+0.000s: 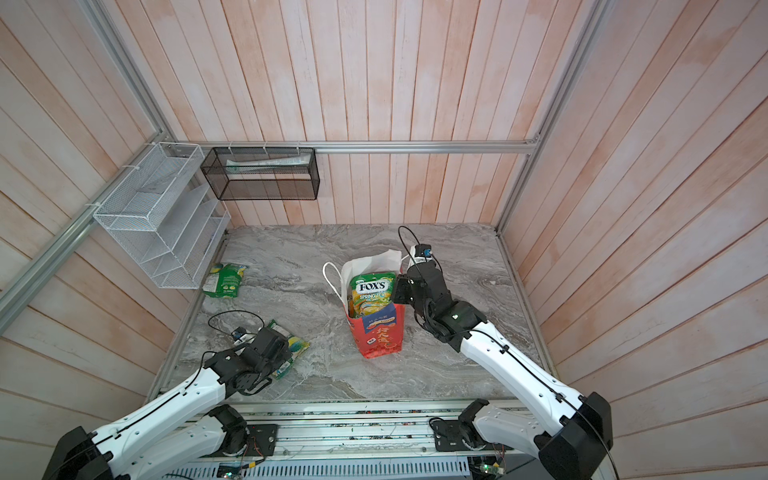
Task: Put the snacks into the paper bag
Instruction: 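Move the left gripper to the green packet nearer the robot and grasp it, then lift the second green packet with the left gripper and raise it toward the bag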
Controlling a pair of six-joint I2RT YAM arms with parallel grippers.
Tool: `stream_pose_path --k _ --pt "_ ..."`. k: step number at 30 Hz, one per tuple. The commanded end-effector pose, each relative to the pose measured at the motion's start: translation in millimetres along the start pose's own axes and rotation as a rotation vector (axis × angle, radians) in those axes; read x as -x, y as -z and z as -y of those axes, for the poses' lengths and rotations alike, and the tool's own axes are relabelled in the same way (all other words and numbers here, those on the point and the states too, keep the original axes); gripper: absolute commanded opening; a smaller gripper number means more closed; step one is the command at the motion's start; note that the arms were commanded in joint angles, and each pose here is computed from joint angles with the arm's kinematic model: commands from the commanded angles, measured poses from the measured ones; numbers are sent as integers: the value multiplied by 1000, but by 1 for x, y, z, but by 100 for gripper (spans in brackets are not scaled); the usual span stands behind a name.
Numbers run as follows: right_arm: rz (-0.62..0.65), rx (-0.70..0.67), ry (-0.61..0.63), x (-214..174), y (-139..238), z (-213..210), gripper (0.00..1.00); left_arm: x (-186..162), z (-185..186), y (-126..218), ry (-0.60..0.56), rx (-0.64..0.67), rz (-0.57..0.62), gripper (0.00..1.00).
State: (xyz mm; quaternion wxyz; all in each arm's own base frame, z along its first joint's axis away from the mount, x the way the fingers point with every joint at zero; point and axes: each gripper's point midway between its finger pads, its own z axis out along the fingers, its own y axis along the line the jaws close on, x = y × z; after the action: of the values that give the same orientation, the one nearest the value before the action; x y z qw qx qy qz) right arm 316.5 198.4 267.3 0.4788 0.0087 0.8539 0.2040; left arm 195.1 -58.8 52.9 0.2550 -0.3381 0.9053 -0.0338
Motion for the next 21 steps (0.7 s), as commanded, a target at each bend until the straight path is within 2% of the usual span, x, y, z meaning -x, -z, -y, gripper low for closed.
stream_pose_path --k 1,21 --pt "7 -16 24 4 2 0 0 -4 0 -7 43 4 -16 100" --pt "9 -17 25 5 3 1 0 -5 -10 -26 97 30 -19 100"
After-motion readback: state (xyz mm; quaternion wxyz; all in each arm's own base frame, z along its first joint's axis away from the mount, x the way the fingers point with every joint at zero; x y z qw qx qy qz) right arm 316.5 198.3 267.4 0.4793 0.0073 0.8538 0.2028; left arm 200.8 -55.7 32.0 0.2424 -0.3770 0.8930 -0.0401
